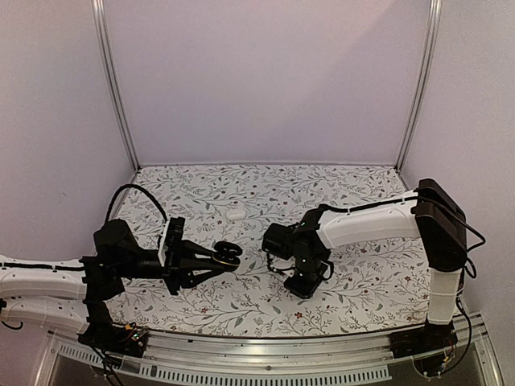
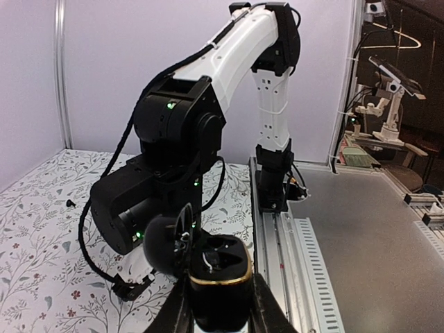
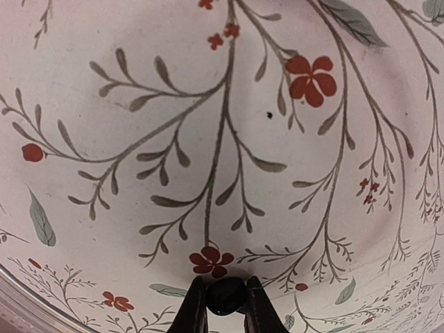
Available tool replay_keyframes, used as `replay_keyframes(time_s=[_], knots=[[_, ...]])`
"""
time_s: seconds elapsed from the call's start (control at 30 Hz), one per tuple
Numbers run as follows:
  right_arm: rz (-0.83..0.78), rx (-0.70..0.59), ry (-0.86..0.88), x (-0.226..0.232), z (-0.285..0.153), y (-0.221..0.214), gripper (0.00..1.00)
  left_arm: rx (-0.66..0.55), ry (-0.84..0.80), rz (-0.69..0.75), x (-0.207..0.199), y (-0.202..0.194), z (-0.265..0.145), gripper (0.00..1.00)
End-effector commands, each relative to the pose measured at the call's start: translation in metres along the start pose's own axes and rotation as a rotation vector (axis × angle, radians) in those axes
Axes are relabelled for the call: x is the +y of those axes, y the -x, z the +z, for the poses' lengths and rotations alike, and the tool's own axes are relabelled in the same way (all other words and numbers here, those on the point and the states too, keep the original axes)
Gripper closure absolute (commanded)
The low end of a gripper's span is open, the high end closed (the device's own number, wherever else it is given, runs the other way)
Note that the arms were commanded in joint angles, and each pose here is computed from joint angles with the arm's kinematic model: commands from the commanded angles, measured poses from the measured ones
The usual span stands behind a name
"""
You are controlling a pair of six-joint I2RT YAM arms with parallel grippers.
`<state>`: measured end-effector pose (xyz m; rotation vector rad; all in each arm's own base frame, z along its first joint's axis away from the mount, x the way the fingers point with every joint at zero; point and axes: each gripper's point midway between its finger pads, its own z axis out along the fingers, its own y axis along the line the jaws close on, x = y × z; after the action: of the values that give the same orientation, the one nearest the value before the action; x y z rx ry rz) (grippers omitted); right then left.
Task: Insert the wireless bluetooth earbuds into the charging case
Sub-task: Pick up the left earbud from the center of the board, then insert the left earbud into the left side groove of the charging case.
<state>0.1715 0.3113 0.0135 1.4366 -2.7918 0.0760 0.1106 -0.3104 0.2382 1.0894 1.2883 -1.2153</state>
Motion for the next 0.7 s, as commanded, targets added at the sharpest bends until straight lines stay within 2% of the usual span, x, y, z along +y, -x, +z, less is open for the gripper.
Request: replay_keyframes(time_s=[0.0,0.13,0.27,0.5,0.67], knots=[[-0.009,-0.088,0.041,0.008,-0.01,0.02,0.94,-0.007,0.019,0.019,0.003,0.0,0.0,1.0],[0.027,-0.198,0.101,0.008,-0.028,0.039,0.94,-0.023,0.055,0.03,0.008,-0.003,-0.002,1.0],[0.072,-0.368,0.154,0.0,-0.064,0.063,0.95,-0.044,0.129,0.058,0.02,-0.003,-0.007,1.0],[0.12,-0.794,0.243,-0.013,-0.177,0.103,0.96,-0.072,0.191,0.13,0.031,0.01,-0.005,1.0],[0.11,-1.117,0.398,-0.001,-0.269,0.098,0.97,-0.112,0.227,0.171,0.037,0.024,-0.004,1.0]])
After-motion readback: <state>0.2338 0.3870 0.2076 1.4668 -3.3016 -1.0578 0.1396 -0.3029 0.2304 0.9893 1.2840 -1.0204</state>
